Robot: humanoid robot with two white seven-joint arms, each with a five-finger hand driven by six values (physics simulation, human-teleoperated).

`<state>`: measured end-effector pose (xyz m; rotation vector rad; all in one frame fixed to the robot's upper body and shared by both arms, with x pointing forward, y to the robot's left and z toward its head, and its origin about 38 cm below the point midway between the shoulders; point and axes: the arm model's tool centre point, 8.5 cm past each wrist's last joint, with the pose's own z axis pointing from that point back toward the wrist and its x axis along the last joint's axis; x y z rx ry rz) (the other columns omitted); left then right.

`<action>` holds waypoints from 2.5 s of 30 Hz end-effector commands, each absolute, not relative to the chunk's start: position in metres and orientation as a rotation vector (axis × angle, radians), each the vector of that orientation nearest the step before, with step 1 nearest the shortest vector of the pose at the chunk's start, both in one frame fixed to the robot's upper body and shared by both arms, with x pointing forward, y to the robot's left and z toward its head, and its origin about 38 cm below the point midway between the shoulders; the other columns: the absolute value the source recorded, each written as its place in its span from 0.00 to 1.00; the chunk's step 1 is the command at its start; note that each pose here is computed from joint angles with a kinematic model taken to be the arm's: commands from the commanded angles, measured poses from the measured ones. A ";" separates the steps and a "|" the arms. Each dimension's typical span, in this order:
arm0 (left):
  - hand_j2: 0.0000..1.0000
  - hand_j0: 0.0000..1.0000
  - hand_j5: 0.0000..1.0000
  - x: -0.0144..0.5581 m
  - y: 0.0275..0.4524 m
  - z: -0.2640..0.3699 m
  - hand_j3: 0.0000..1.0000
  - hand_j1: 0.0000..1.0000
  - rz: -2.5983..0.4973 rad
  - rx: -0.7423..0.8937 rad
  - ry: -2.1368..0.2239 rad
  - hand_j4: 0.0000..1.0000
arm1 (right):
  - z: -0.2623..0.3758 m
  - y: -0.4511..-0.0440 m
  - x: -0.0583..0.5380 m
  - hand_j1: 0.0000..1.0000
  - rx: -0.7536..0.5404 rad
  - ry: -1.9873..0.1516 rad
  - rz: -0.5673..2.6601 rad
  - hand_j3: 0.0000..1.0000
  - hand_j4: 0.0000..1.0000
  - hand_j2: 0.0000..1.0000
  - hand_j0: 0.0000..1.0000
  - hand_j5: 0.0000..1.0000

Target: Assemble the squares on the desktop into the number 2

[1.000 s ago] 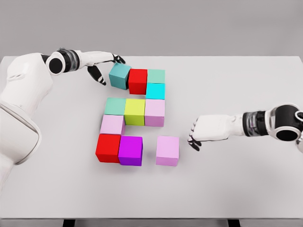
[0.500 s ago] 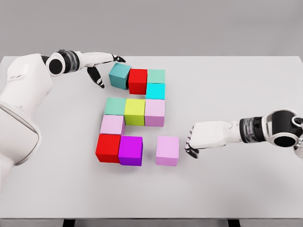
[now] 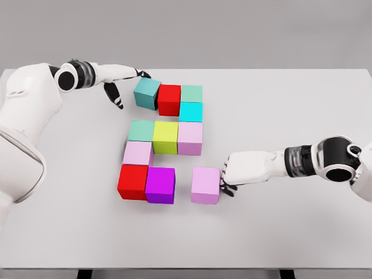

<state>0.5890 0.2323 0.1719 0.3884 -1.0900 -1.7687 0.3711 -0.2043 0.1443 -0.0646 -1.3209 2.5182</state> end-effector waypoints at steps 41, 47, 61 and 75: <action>1.00 1.00 1.00 0.587 0.240 0.181 1.00 1.00 -1.848 0.397 -1.098 1.00 | 0.150 -0.199 0.378 0.31 -0.078 -1.332 2.507 0.31 0.31 0.31 0.31 0.31; 1.00 1.00 1.00 0.586 0.245 0.180 1.00 1.00 -1.851 0.400 -1.102 1.00 | 0.150 -0.197 0.378 0.31 -0.076 -1.334 2.509 0.31 0.31 0.31 0.31 0.31; 1.00 1.00 1.00 0.583 0.248 0.186 1.00 1.00 -1.877 0.409 -1.130 1.00 | 0.150 -0.184 0.375 0.31 -0.052 -1.372 2.514 0.31 0.31 0.31 0.31 0.31; 1.00 1.00 1.00 0.579 0.249 0.184 1.00 1.00 -1.899 0.407 -1.144 1.00 | 0.151 -0.179 0.375 0.31 -0.048 -1.385 2.514 0.31 0.31 0.31 0.31 0.31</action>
